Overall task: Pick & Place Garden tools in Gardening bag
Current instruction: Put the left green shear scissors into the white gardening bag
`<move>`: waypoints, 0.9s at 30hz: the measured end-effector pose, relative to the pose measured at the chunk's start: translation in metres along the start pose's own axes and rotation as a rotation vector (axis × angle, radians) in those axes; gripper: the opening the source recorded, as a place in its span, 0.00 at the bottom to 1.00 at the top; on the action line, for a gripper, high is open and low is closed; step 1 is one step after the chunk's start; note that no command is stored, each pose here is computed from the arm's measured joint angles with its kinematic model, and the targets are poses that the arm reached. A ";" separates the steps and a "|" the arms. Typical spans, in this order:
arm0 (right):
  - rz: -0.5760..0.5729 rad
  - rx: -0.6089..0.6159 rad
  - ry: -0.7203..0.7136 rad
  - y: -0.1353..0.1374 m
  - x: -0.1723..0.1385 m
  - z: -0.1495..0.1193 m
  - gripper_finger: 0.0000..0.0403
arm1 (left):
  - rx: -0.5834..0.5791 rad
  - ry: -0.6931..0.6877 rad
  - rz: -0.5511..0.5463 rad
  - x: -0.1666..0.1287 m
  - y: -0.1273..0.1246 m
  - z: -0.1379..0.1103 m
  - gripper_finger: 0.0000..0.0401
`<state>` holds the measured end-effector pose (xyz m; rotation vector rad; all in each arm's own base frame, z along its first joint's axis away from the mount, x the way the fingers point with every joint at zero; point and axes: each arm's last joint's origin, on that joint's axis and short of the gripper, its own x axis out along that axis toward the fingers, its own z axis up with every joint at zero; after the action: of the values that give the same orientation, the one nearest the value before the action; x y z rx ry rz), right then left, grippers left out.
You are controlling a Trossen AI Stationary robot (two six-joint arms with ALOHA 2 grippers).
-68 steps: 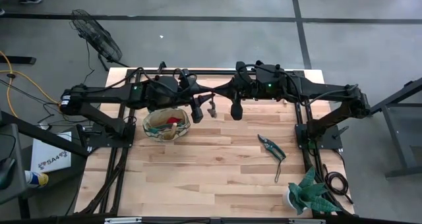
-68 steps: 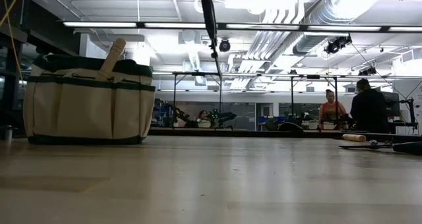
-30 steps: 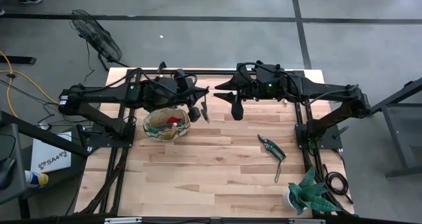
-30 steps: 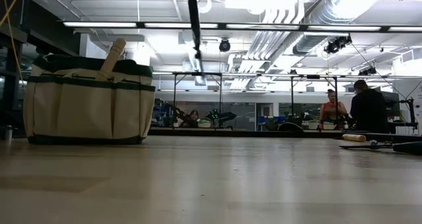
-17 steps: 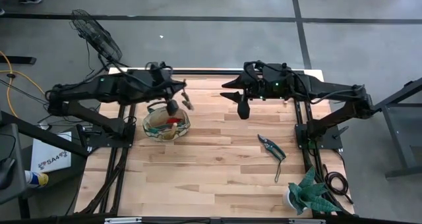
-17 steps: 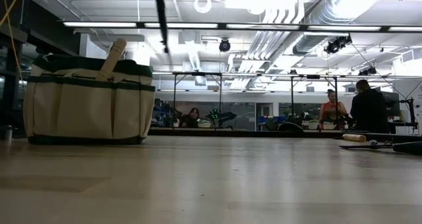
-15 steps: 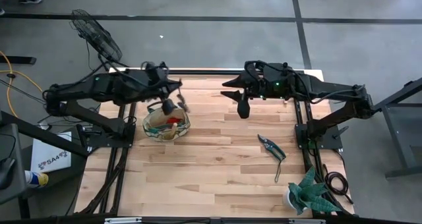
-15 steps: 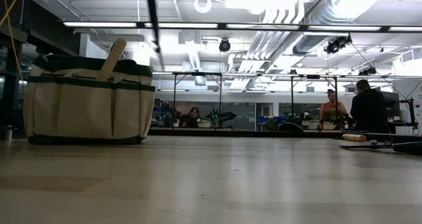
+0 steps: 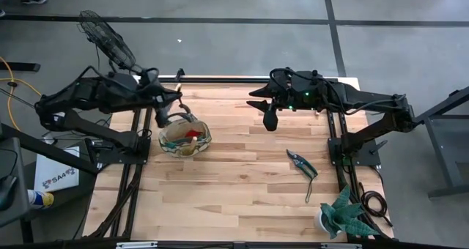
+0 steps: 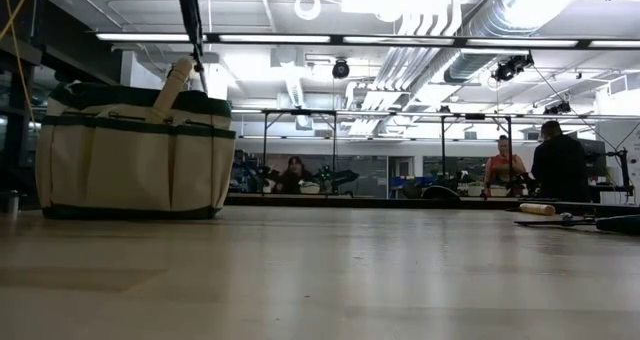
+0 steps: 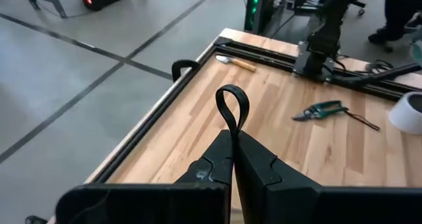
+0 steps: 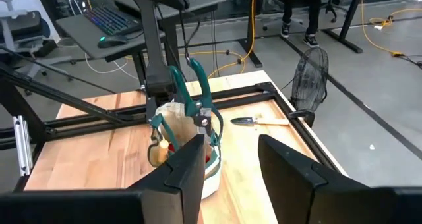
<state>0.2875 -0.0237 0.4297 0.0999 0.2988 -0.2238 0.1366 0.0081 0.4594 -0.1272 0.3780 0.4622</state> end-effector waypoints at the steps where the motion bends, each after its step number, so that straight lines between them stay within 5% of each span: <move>1: 0.000 0.001 0.002 0.000 0.000 0.000 0.33 | -0.005 -0.003 -0.002 -0.003 0.002 -0.001 0.00; 27: -0.071 0.116 0.044 -0.006 0.000 -0.005 0.33 | 0.002 0.249 -0.052 -0.081 0.040 -0.011 0.00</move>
<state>0.2851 -0.0287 0.4246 0.2097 0.3331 -0.3096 0.0482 0.0079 0.4785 -0.1933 0.6182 0.3957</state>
